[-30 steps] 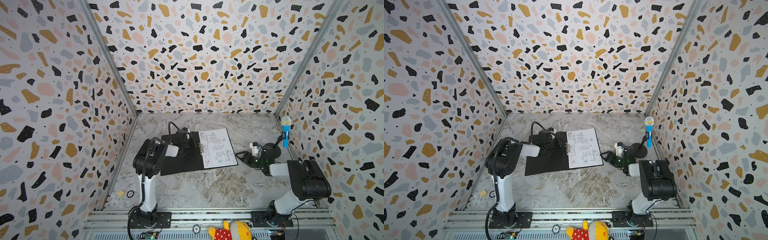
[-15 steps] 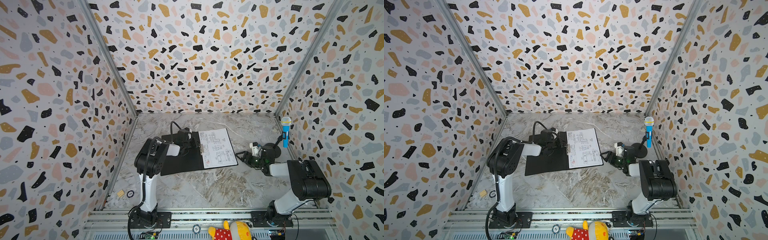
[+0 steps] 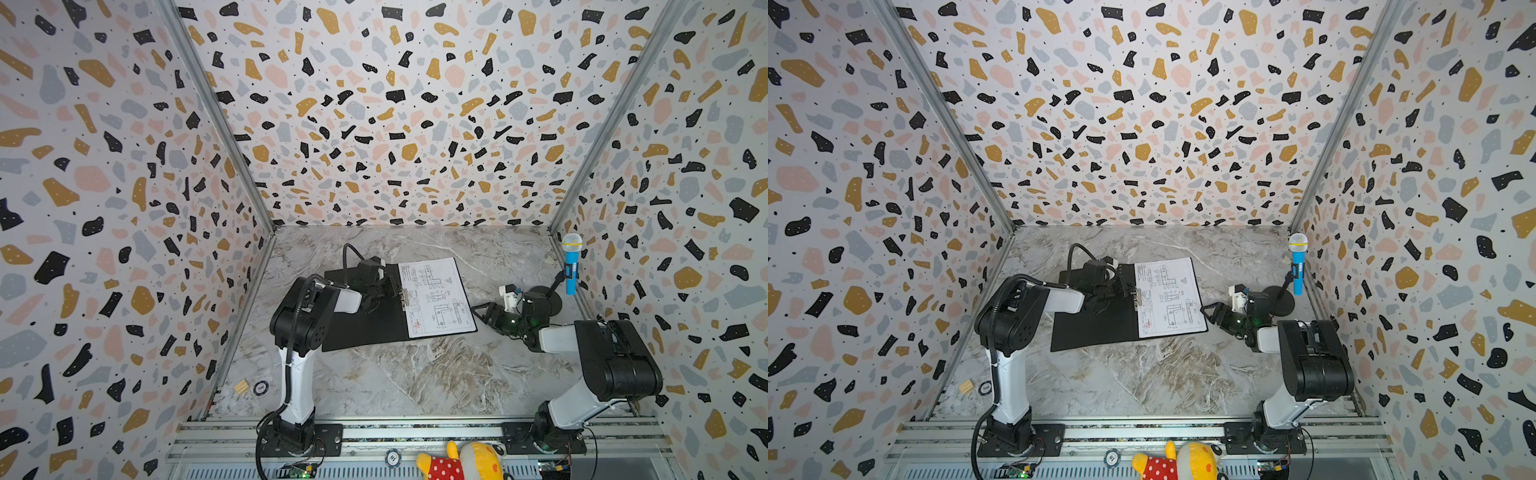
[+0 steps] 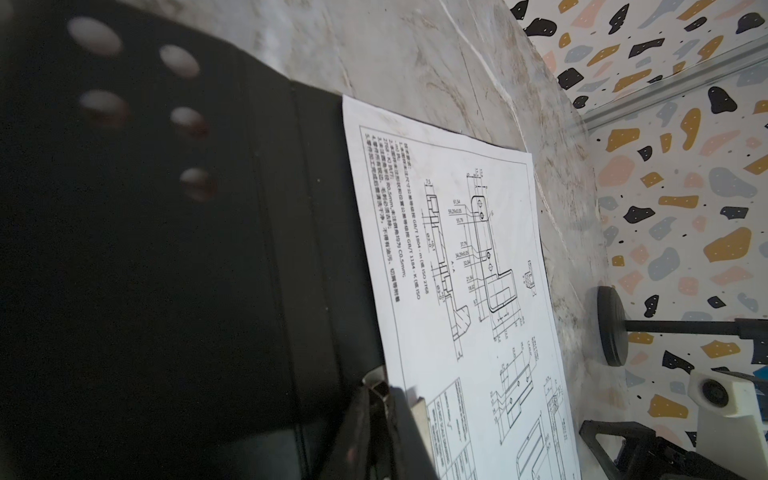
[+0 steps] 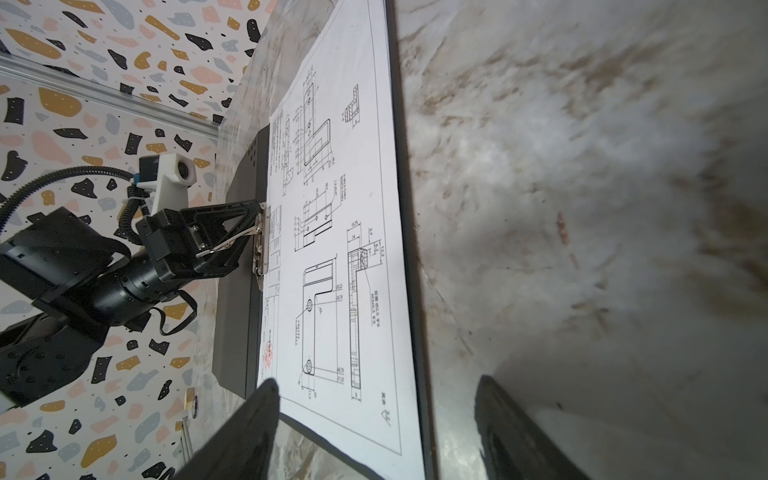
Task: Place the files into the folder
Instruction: 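Reach the right gripper across to the clip while the left holds it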
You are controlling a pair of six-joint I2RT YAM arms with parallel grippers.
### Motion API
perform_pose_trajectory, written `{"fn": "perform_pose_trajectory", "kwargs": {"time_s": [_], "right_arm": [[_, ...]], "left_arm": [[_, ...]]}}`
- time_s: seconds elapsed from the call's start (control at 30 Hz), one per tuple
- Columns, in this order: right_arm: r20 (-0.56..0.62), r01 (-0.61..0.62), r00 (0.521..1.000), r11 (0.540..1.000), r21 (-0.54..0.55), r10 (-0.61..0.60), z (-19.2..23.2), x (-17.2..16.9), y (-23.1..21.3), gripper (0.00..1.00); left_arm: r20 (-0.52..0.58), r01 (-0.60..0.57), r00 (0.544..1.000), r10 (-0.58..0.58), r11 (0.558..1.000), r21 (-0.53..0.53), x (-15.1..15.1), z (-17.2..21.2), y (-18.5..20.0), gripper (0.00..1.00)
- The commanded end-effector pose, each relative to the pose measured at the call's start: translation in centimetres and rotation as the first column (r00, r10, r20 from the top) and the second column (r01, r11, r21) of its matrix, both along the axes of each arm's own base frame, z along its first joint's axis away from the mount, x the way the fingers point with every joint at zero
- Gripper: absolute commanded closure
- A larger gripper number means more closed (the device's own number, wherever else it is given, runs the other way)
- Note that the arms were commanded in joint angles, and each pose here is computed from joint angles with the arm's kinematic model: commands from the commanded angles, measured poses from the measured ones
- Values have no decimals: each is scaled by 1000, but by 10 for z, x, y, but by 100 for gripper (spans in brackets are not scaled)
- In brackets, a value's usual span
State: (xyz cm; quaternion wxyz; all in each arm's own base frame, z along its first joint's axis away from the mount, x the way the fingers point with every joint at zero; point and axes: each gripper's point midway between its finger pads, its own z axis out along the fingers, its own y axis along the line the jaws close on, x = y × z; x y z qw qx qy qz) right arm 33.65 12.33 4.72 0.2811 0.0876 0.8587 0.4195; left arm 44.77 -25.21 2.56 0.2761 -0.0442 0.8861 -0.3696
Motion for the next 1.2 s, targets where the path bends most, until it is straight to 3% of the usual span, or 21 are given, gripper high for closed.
{"fn": "perform_pose_trajectory", "kwargs": {"time_s": [0.0, 0.37, 0.5, 0.77, 1.0, 1.17], "right_arm": [[-46, 13, 999, 1000, -25, -14, -7, -6, -4, 24], [2, 20, 1000, 1000, -16, -20, 19, -1, -4, 25], [9, 20, 1000, 1000, 0, -20, 36, 2, 1, 32], [-32, -61, 997, 993, 99, 65, 64, 6, 56, 51], [-81, -156, 982, 970, 186, 173, 76, 12, 115, 54], [-140, -155, 970, 947, 282, 200, 81, 17, 139, 57]], "left_arm": [[-46, -3, 999, 3, 1000, -2, -13, -15, -2, 88], [-48, -21, 999, 20, 999, -29, -26, -10, -5, 89], [-52, -23, 998, 21, 999, -36, -30, -10, -5, 90], [-66, -32, 997, 28, 998, -57, -36, -12, -4, 92], [-66, -45, 997, 40, 996, -77, -38, -10, -3, 92], [-74, -57, 996, 50, 993, -104, -38, -7, -5, 92]]}}
